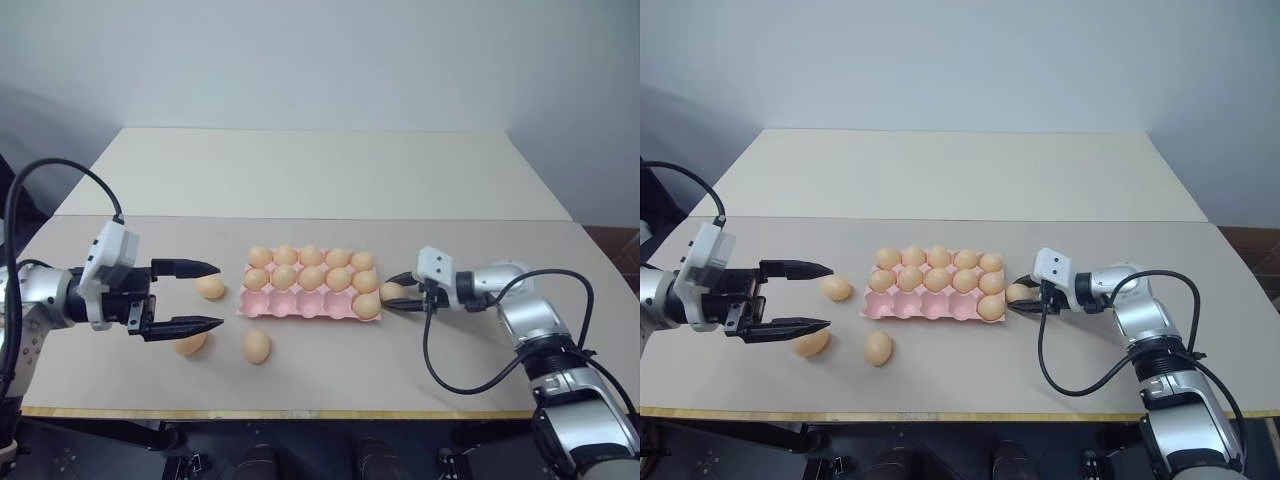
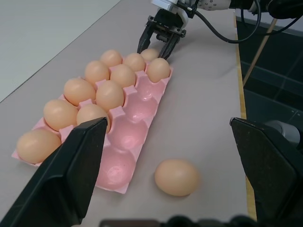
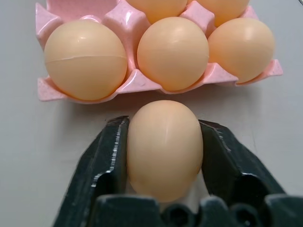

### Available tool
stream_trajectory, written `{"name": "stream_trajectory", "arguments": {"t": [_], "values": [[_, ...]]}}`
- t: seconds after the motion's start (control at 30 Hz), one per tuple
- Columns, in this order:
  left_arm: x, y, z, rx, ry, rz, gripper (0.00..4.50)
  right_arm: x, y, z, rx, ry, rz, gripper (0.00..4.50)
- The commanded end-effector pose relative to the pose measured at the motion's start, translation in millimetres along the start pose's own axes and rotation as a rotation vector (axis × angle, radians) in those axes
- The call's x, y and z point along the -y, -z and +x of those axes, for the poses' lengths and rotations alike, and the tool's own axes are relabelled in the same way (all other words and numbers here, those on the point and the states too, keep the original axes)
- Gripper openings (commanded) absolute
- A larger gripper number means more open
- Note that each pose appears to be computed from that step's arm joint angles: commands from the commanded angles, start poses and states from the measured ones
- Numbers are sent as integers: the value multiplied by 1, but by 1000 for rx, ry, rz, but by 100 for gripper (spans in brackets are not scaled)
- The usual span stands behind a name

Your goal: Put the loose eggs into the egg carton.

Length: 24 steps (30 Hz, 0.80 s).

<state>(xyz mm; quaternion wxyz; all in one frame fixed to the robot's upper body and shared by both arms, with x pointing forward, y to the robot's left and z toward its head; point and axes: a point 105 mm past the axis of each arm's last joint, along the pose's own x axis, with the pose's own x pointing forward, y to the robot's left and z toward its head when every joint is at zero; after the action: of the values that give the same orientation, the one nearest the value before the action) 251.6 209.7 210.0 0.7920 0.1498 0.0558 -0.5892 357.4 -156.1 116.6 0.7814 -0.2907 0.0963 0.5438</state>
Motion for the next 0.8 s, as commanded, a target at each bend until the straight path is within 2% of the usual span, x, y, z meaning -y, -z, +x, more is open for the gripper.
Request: {"name": "stream_trajectory", "arguments": {"t": [0.03,0.23,0.37,0.57,0.8], "values": [[-1,-7,-3,4,-18,49,450,7,-9,-12,15,45,-37,216],[-8,-13,-4,41,-41,60,450,18,-25,-41,39,125,-82,216],[-14,-24,-9,110,-50,47,450,16,-66,-49,154,150,-125,216],[-15,-22,-5,87,7,68,450,-6,-97,-5,226,84,-155,216],[-14,-21,-2,83,28,66,450,-25,-97,42,195,39,-167,216]]}}
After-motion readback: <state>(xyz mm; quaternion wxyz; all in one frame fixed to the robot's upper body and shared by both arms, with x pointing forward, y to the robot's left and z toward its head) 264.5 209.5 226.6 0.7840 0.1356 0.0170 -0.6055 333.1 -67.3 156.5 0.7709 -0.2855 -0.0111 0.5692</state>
